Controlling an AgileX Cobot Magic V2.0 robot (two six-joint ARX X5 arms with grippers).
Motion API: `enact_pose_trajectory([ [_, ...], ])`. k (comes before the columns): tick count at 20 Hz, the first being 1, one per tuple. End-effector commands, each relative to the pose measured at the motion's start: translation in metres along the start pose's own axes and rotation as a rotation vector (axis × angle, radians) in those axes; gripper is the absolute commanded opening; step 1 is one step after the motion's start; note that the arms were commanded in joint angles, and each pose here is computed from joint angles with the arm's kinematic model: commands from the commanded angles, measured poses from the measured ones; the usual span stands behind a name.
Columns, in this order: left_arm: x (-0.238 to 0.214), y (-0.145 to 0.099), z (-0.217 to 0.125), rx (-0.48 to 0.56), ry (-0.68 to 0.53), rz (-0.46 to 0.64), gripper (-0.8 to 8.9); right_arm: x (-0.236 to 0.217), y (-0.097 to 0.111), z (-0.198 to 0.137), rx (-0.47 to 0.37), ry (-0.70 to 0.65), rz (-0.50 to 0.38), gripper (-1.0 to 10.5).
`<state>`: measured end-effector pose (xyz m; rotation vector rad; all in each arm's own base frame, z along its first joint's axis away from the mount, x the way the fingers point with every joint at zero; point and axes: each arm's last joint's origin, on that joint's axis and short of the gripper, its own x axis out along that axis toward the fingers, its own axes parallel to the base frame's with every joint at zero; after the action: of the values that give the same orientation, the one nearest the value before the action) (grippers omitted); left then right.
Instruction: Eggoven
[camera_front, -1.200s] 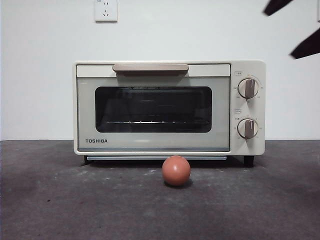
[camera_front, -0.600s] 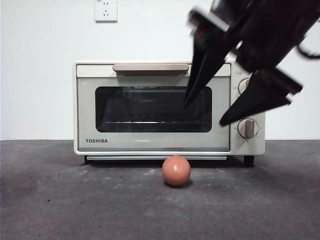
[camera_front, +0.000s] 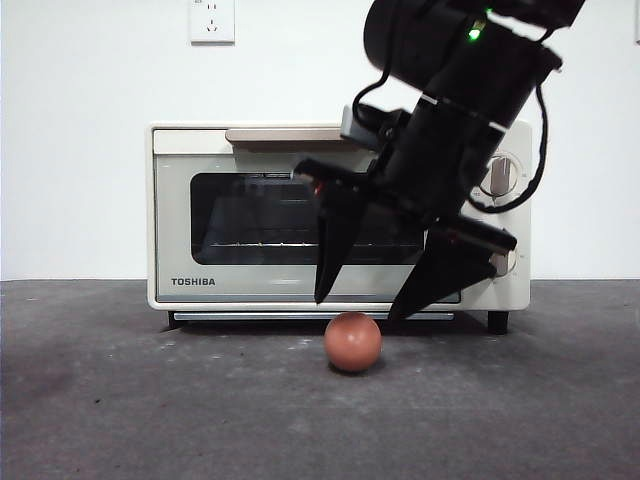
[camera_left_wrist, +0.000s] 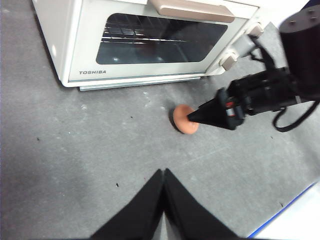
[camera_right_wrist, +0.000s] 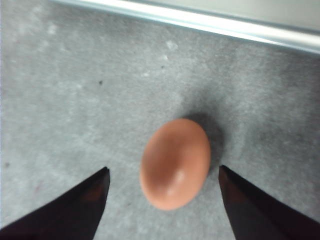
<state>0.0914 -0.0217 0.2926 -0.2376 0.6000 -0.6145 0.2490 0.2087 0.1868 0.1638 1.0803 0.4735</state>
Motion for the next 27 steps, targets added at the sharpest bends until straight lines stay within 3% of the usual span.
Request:
enact_pose_trajectory([
  [1,-0.002,-0.003,0.005,0.031,-0.016,-0.009,0.07,0.012,0.002,0.001,0.004,0.007,-0.024,3.4],
  [21,-0.002,-0.003,0.004,0.027,-0.012,-0.012,0.07,0.035,0.0,-0.002,0.002,0.007,-0.069,3.2],
  [24,-0.002,-0.003,0.004,0.027,-0.012,-0.012,0.07,0.035,0.0,-0.003,0.002,0.013,-0.075,2.5],
  [27,-0.002,-0.003,0.004,0.027,-0.012,-0.012,0.07,0.035,0.001,-0.004,0.001,0.021,-0.068,0.8],
])
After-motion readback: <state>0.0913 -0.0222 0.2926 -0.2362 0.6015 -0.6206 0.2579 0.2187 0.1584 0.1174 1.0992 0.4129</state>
